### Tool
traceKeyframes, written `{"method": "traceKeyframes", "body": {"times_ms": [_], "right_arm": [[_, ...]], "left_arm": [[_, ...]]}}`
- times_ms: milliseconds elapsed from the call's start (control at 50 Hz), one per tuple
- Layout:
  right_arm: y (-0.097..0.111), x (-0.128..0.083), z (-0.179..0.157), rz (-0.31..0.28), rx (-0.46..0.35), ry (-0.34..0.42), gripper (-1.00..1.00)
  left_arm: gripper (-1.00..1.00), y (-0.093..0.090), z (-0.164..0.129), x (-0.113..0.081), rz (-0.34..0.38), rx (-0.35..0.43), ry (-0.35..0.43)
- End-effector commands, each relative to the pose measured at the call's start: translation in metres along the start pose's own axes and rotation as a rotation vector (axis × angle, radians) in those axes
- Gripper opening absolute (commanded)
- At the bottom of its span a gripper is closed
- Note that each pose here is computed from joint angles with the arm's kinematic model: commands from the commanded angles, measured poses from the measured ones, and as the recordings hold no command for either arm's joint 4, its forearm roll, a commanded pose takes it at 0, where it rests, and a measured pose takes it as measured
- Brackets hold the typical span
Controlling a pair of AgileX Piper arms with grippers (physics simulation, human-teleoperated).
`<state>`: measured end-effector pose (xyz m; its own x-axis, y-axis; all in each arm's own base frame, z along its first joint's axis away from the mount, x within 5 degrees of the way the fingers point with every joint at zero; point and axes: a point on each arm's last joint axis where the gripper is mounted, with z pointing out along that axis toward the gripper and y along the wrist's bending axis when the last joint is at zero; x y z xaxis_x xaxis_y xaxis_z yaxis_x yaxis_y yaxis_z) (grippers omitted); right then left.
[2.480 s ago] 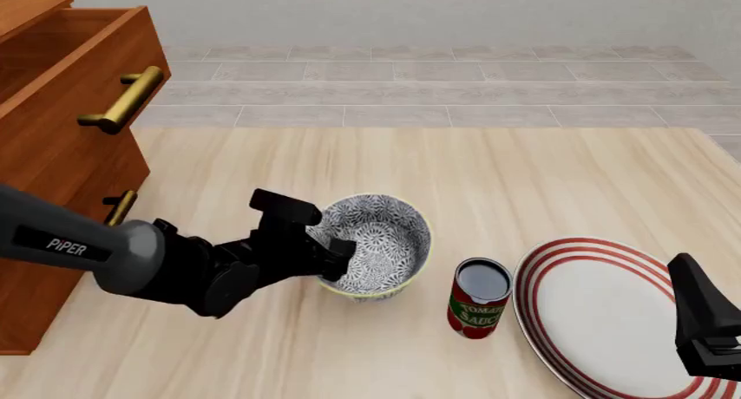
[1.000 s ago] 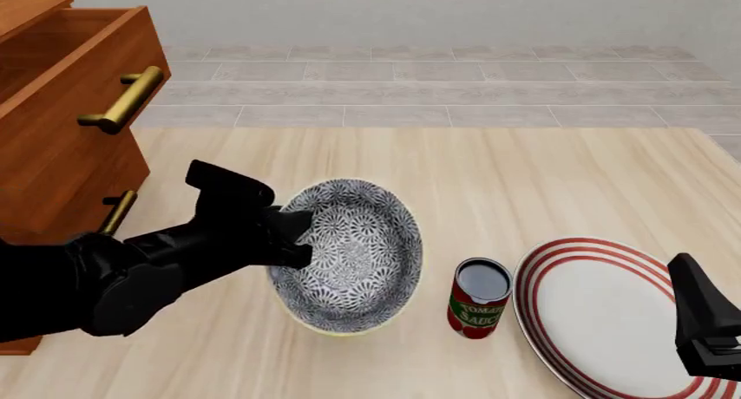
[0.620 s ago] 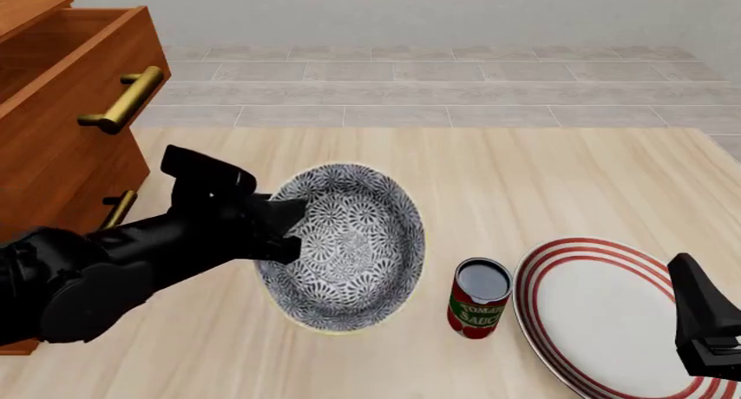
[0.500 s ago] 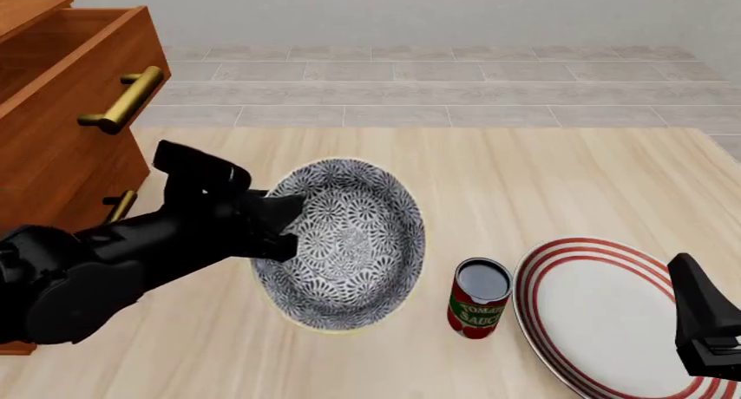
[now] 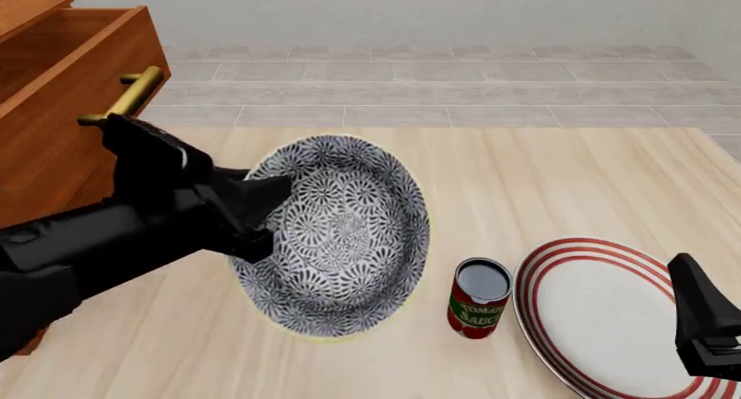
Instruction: Put the bowl on top of the cabinet.
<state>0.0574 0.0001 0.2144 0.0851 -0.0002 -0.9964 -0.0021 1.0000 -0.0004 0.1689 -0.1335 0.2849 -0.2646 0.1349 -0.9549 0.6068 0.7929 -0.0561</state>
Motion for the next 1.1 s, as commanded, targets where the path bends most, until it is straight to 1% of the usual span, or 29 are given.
{"method": "traceKeyframes", "body": {"times_ms": [20,60,100,140,180,220,240,260,300,320,380,400,440,520,560,600,620,640,720,800,960,1000,1100], "right_arm": [[0.0,0.0,0.0,0.0,0.0,0.0,1.0],[0.0,0.0,0.0,0.0,0.0,0.0,1.0],[0.0,0.0,0.0,0.0,0.0,0.0,1.0],[0.0,0.0,0.0,0.0,0.0,0.0,1.0],[0.0,0.0,0.0,0.0,0.0,0.0,1.0],[0.0,0.0,0.0,0.0,0.0,0.0,1.0],[0.0,0.0,0.0,0.0,0.0,0.0,1.0],[0.0,0.0,0.0,0.0,0.0,0.0,1.0],[0.0,0.0,0.0,0.0,0.0,0.0,1.0],[0.0,0.0,0.0,0.0,0.0,0.0,1.0],[0.0,0.0,0.0,0.0,0.0,0.0,1.0],[0.0,0.0,0.0,0.0,0.0,0.0,1.0],[0.0,0.0,0.0,0.0,0.0,0.0,1.0],[0.0,0.0,0.0,0.0,0.0,0.0,1.0],[0.0,0.0,0.0,0.0,0.0,0.0,1.0],[0.0,0.0,0.0,0.0,0.0,0.0,1.0],[0.0,0.0,0.0,0.0,0.0,0.0,1.0],[0.0,0.0,0.0,0.0,0.0,0.0,1.0],[0.0,0.0,0.0,0.0,0.0,0.0,1.0],[0.0,0.0,0.0,0.0,0.0,0.0,1.0],[0.0,0.0,0.0,0.0,0.0,0.0,1.0],[0.0,0.0,0.0,0.0,0.0,0.0,1.0],[0.0,0.0,0.0,0.0,0.0,0.0,1.0]], "left_arm": [[-1.0,-0.009,-0.028,-0.021,-0.009,0.041,-0.079],[-1.0,-0.011,-0.038,-0.025,0.017,0.056,-0.118],[-1.0,-0.01,-0.038,-0.029,0.001,0.047,-0.11],[-1.0,-0.01,-0.044,-0.033,0.002,0.05,-0.132],[-1.0,-0.01,-0.042,-0.035,-0.009,0.05,-0.121],[-1.0,-0.011,-0.045,-0.037,-0.006,0.053,-0.131],[-1.0,-0.007,-0.046,-0.038,-0.005,0.032,-0.135],[-1.0,-0.009,-0.047,-0.039,-0.011,0.045,-0.137],[-1.0,-0.009,-0.047,-0.039,-0.011,0.045,-0.137],[-1.0,-0.007,-0.05,-0.042,-0.008,0.03,-0.148],[-1.0,-0.008,-0.053,-0.044,-0.01,0.04,-0.157],[-1.0,-0.006,-0.052,-0.046,-0.013,0.025,-0.156],[-1.0,-0.006,-0.055,-0.048,-0.015,0.029,-0.163],[-1.0,-0.004,-0.058,-0.053,-0.032,0.016,-0.173],[-1.0,0.003,-0.06,-0.056,-0.067,-0.022,-0.183],[-1.0,0.003,-0.06,-0.057,-0.065,-0.021,-0.184],[-1.0,0.004,-0.065,-0.06,-0.089,-0.023,-0.202],[-1.0,0.003,-0.066,-0.061,-0.077,-0.022,-0.204],[-1.0,0.003,-0.072,-0.065,-0.091,-0.022,-0.217],[-1.0,0.005,-0.074,-0.065,-0.094,-0.03,-0.224],[-1.0,0.006,-0.088,-0.072,-0.107,-0.043,-0.267],[-1.0,0.007,-0.088,-0.072,-0.115,-0.047,-0.261],[-1.0,0.006,-0.095,-0.075,-0.122,-0.044,-0.277]]}}
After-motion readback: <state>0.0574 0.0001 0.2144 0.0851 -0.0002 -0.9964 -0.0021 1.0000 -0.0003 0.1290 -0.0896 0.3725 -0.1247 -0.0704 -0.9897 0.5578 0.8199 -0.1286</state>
